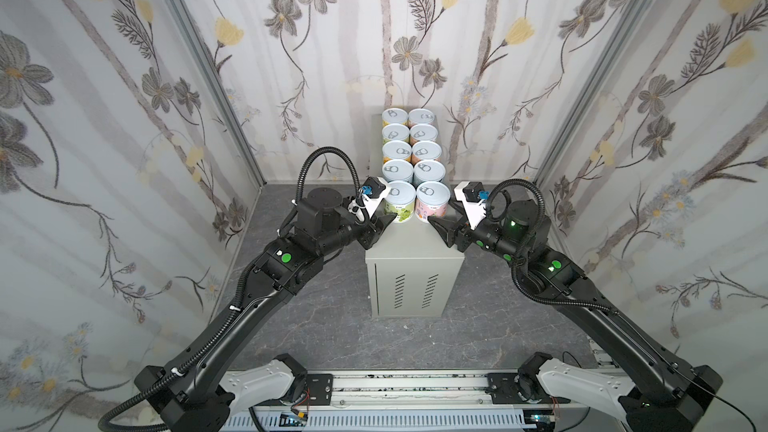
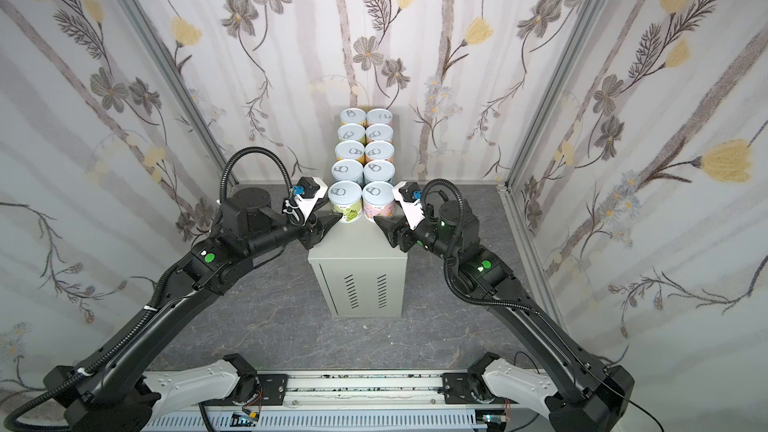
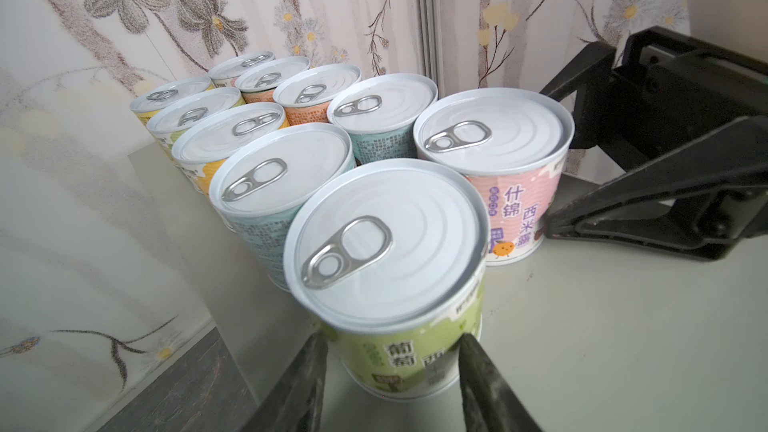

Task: Place and organize the canned foods onto the counter
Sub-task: 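Press the green and pink cans together toward the group with both grippers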

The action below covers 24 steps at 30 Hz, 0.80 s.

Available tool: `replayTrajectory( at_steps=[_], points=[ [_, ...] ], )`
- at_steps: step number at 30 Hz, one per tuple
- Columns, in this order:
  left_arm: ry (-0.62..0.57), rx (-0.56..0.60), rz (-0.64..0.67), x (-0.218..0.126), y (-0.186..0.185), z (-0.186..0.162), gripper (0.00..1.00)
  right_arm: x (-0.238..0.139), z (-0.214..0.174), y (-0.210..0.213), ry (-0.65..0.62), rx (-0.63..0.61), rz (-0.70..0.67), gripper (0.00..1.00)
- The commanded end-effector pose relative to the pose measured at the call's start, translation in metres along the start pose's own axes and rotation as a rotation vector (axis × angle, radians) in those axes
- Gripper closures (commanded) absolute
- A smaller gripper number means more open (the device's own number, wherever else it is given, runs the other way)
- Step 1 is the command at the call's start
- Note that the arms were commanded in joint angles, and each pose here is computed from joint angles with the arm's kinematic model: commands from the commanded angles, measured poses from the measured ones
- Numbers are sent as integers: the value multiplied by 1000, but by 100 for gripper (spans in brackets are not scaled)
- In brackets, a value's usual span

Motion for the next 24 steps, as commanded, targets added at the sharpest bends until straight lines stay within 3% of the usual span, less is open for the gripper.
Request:
replayTrajectory(
  at_steps=[1,24],
  points=[
    [-29,18,14,1,3,7,50,2,2,3,-11,-17,22,29],
    [-35,13,-16,0,-1,9,49,3,-2,0,-10,-19,7,34]
  ],
)
Point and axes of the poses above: each gripper's point midway between its finger pads, its own x axis out along the fingers, its own y axis along the line the jaws close on, z = x × y, the point moved 2 cm from there along -x, back along the fingers, and after that the axes turned 9 degrees about x, right-handed, at the moved point
